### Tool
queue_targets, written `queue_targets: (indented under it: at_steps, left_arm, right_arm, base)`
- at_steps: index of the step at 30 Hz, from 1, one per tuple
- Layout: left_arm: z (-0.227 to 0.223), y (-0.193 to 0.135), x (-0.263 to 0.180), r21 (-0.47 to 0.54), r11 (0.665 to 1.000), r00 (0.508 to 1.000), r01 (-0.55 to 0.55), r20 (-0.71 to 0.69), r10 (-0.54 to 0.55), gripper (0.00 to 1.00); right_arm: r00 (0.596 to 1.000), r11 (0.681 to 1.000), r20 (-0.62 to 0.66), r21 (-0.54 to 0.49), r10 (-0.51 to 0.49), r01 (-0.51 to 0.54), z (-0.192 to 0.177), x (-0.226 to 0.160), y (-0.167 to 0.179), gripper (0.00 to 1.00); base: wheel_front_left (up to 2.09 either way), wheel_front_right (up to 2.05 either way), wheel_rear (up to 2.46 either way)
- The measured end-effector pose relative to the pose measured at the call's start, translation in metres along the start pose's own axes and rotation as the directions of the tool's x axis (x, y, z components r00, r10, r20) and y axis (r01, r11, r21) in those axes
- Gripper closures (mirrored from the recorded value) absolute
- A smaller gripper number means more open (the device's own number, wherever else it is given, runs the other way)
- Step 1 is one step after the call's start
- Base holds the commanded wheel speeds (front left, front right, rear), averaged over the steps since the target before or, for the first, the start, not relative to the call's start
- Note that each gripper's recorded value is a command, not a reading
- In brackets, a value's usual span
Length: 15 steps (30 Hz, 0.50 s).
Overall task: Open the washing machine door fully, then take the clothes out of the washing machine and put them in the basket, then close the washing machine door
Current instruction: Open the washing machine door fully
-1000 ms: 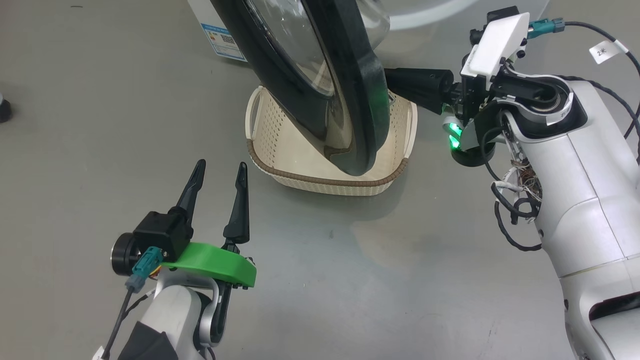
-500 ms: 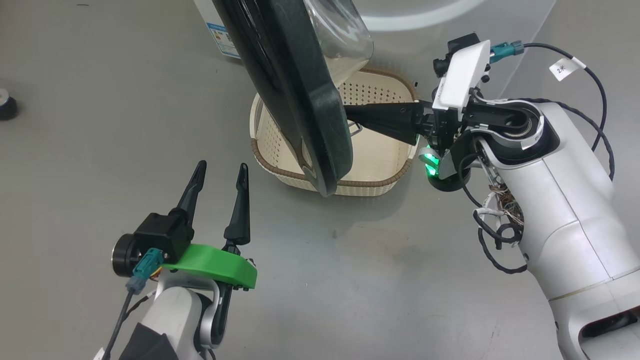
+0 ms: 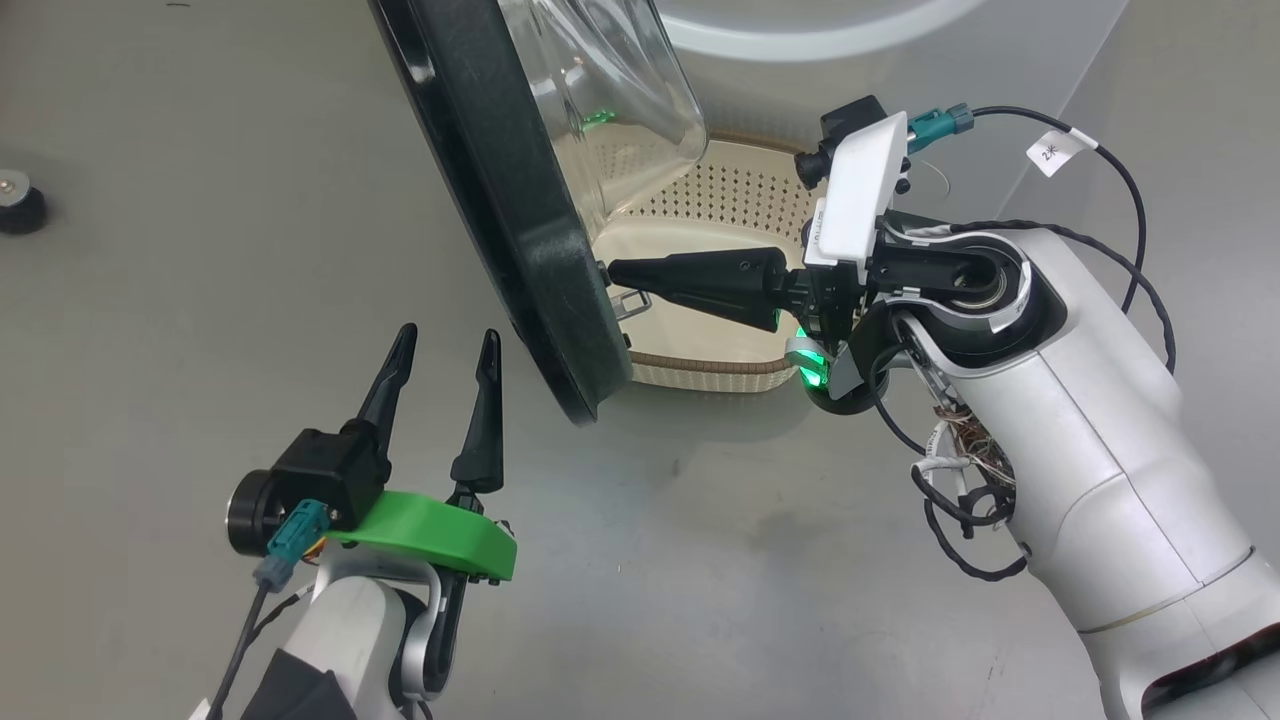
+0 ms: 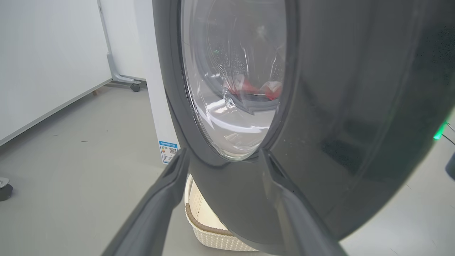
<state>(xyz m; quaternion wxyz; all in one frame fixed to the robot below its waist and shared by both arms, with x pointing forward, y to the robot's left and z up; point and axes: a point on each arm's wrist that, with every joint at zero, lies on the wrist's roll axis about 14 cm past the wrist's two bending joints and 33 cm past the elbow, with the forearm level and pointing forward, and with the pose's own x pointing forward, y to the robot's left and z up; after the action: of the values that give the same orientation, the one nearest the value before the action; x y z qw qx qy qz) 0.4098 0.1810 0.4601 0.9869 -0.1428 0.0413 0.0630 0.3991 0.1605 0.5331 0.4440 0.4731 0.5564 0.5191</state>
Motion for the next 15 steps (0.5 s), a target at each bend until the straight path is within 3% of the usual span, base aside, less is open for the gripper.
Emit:
queue_targets:
  at_steps: [5, 8, 12, 15]
  left_arm:
    - [0.004, 0.007, -0.002, -0.005, 1.000, 1.000, -0.021, 0.013, 0.021, 0.00]
    - [0.007, 0.005, -0.003, -0.006, 1.000, 1.000, -0.017, 0.019, 0.018, 0.00]
    - [0.012, 0.004, -0.004, -0.005, 1.000, 0.999, -0.013, 0.034, 0.013, 0.00]
    - [0.012, 0.002, -0.006, -0.010, 1.000, 0.999, -0.010, 0.035, 0.010, 0.00]
  right_arm:
    - [0.999, 1.000, 0.038, -0.012, -0.007, 0.007, 0.001, -0.001, 0.003, 1.00]
    - [0.994, 0.993, 0.098, -0.104, -0.039, 0.049, 0.007, -0.003, 0.003, 1.00]
    - [0.978, 0.961, 0.195, -0.246, -0.079, 0.127, 0.016, -0.016, 0.000, 1.00]
    - [0.949, 0.913, 0.290, -0.343, -0.123, 0.223, 0.024, -0.036, -0.011, 1.00]
  base:
    - [0.00, 0.00, 0.00]
    - [0.00, 0.00, 0.00]
    - [0.00, 0.00, 0.00]
    - [0.00, 0.00, 0.00]
